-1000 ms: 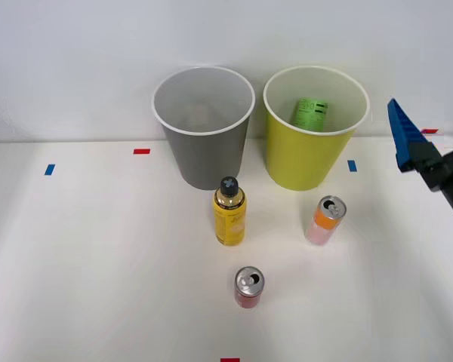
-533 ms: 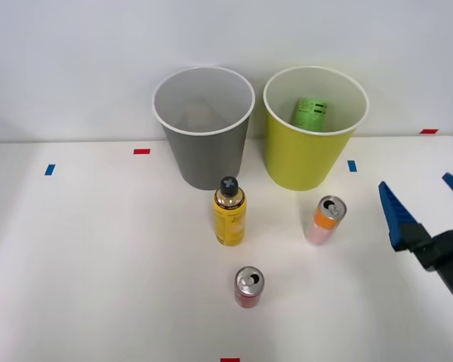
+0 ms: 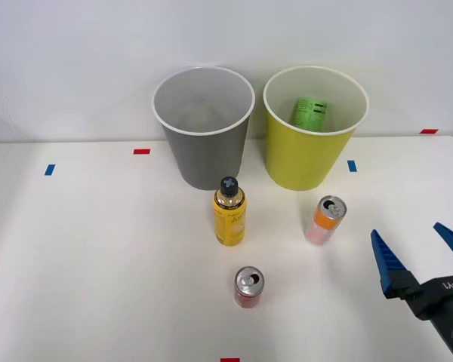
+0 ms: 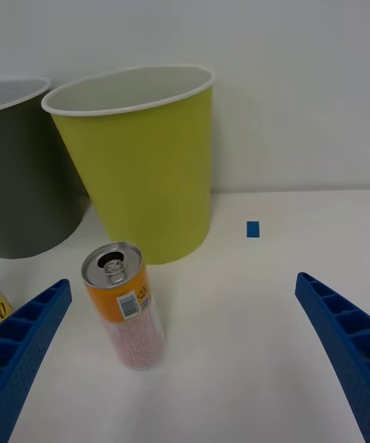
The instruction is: Put cans in the gray bin, plastic bottles in the light green bin
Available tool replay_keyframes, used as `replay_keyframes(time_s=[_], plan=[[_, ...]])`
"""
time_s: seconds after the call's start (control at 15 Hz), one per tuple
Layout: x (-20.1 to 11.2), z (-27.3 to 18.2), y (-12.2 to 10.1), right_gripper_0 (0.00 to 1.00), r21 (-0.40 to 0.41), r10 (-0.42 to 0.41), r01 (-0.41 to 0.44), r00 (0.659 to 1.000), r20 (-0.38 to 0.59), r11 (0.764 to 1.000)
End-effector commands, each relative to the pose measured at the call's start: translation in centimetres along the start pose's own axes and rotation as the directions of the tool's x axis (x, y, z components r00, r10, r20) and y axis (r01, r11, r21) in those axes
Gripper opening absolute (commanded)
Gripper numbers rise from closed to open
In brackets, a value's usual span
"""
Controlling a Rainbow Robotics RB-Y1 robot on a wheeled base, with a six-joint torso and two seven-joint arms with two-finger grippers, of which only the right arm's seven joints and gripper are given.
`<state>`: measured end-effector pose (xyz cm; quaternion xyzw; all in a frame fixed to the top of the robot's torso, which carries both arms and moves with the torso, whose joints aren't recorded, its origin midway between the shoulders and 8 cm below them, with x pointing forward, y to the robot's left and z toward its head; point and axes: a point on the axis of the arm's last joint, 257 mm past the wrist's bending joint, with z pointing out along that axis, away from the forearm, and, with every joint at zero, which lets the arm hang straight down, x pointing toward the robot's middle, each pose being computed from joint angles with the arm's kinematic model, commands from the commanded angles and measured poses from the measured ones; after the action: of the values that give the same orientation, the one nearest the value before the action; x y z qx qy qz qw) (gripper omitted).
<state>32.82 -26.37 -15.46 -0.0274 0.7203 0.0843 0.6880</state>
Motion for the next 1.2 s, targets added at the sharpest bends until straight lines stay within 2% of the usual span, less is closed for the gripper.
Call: replay_keyframes(time_s=[0.07,0.2,0.47,0.67,0.93,1.07,1.2], plan=[[1.3,-0.7,-0.1,1.00,0.048,0.014,-0.013,1.000,-0.014,0.999],[3.0,-0.5,-0.5,1.00,0.071,0.009,-0.007,0.999,-0.034,0.997],[5.2,0.1,-0.2,1.00,0.067,-0.034,0.039,0.997,-0.064,0.997],[6.2,-0.3,-0.4,1.00,0.089,-0.138,0.145,0.988,-0.073,0.985],[8.4,-0.8,0.9,1.00,0.061,-0.054,0.053,0.999,0.000,0.997],[9.5,-1.4,2.0,1.00,0.021,-0.021,0.020,0.999,0.024,1.000],[9.9,-1.8,3.2,1.00,-0.031,-0.026,0.027,0.999,0.040,0.999]])
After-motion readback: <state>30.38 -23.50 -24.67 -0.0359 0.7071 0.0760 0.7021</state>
